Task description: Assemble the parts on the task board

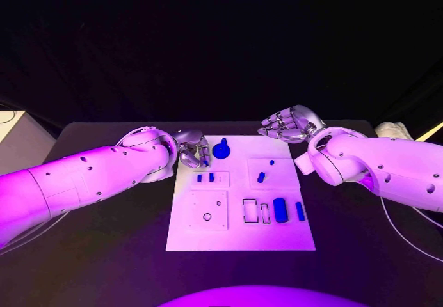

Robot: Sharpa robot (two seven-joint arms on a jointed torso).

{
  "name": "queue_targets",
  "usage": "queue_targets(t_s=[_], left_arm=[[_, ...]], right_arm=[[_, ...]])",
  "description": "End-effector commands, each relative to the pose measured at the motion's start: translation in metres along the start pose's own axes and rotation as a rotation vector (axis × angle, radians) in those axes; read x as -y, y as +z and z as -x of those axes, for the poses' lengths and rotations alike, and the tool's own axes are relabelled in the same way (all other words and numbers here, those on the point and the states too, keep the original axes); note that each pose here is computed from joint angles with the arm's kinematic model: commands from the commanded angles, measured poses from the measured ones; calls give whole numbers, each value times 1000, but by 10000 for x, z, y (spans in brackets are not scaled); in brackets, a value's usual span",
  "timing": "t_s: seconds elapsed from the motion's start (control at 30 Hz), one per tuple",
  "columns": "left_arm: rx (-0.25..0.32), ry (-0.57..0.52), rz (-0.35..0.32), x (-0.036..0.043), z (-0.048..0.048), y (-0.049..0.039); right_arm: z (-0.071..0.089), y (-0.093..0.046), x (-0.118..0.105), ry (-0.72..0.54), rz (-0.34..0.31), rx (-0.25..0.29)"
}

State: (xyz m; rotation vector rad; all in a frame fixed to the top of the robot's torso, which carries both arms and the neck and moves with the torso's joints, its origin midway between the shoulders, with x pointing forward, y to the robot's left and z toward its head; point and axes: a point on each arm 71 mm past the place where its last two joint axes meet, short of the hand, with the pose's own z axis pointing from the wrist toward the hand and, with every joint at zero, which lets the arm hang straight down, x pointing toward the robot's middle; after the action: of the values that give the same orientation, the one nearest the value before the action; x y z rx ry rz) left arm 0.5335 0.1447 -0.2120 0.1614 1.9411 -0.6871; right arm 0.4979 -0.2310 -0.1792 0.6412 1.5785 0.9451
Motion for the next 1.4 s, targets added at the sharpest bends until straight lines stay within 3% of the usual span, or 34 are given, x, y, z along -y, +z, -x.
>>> queue_targets(t_s=[0.03,0.6,1.4], left_arm=[[-14,7,0,22,-15,16],[-17,8,-12,77,-30,45],[-74,40,43,1,-75,72]], right_arm=[[-16,-1,-14,-2,14,-15],[-18,-2,-14,-2,14,-17],[-12,-5,-10,-2,13,-17]])
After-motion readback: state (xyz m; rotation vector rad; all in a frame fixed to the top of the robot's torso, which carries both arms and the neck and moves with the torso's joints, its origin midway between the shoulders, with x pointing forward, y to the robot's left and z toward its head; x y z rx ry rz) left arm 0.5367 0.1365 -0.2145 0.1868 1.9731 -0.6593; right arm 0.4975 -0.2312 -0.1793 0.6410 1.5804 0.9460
